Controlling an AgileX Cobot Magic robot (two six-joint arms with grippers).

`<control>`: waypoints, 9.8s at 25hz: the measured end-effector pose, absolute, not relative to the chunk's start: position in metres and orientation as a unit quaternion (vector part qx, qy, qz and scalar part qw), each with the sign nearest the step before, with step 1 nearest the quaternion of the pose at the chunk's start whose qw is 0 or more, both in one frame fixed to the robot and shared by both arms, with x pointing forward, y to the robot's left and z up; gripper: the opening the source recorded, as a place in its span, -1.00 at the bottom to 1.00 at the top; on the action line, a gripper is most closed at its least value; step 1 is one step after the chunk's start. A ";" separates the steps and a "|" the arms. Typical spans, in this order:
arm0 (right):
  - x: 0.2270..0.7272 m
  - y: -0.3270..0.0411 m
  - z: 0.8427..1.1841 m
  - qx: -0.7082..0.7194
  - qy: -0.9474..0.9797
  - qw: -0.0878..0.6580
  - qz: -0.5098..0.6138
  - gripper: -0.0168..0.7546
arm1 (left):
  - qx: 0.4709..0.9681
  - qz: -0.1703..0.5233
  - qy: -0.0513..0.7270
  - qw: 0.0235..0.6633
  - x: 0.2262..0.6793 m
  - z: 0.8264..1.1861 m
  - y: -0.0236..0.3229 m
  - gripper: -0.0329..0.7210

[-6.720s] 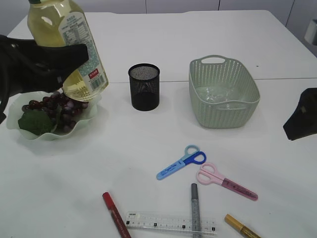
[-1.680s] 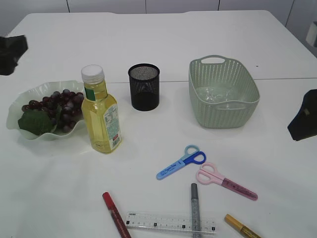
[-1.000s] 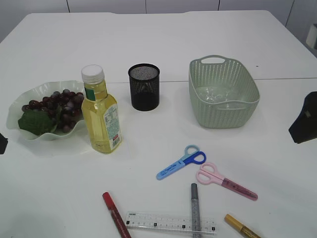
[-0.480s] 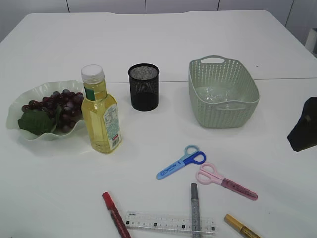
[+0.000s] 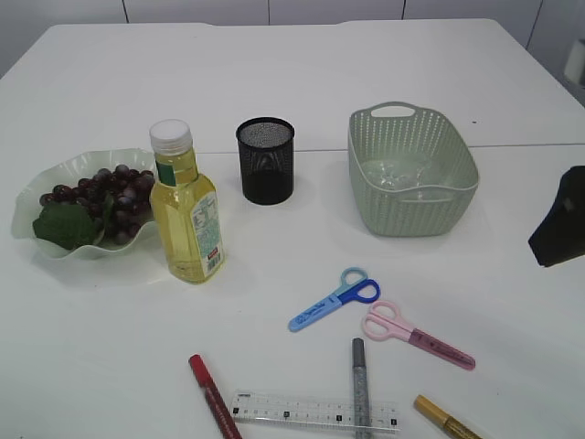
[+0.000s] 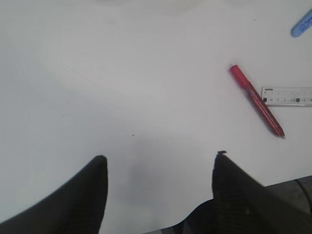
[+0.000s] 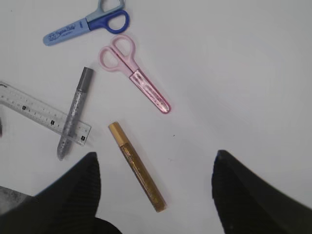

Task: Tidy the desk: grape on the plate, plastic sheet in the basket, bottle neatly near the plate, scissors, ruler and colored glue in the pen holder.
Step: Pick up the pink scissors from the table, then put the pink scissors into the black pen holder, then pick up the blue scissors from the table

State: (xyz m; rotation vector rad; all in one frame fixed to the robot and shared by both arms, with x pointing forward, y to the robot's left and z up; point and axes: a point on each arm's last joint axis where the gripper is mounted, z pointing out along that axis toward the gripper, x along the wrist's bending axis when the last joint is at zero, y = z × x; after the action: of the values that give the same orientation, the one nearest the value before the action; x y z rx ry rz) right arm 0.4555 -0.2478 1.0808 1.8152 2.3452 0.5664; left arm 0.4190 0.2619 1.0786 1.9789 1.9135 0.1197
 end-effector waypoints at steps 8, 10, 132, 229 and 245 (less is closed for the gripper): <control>0.475 -0.227 1.081 0.546 0.820 0.086 0.149 0.34 | 0.700 0.036 0.683 0.206 0.420 1.079 0.260 0.38; 0.482 -0.215 1.076 0.514 0.843 0.101 0.121 0.33 | 0.700 0.036 0.683 0.206 0.420 1.079 0.260 0.38; 0.723 -0.115 1.014 0.250 0.737 0.128 0.614 -0.50 | 0.702 0.057 0.680 0.205 0.422 1.080 0.262 0.30; 0.591 -0.094 0.982 0.926 0.351 -0.091 0.108 -0.09 | 0.701 0.093 0.674 0.215 0.428 1.082 0.265 0.24; 0.598 -0.092 0.937 0.936 0.340 -0.071 0.053 -0.09 | 0.702 0.095 0.673 0.213 0.428 1.082 0.266 0.24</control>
State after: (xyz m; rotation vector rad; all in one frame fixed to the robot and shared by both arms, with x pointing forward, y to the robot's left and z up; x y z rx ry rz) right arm 0.5984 -0.0924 0.9370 3.0831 1.1180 0.1747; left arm 0.4280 0.2658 1.0815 1.9483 1.8689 0.2647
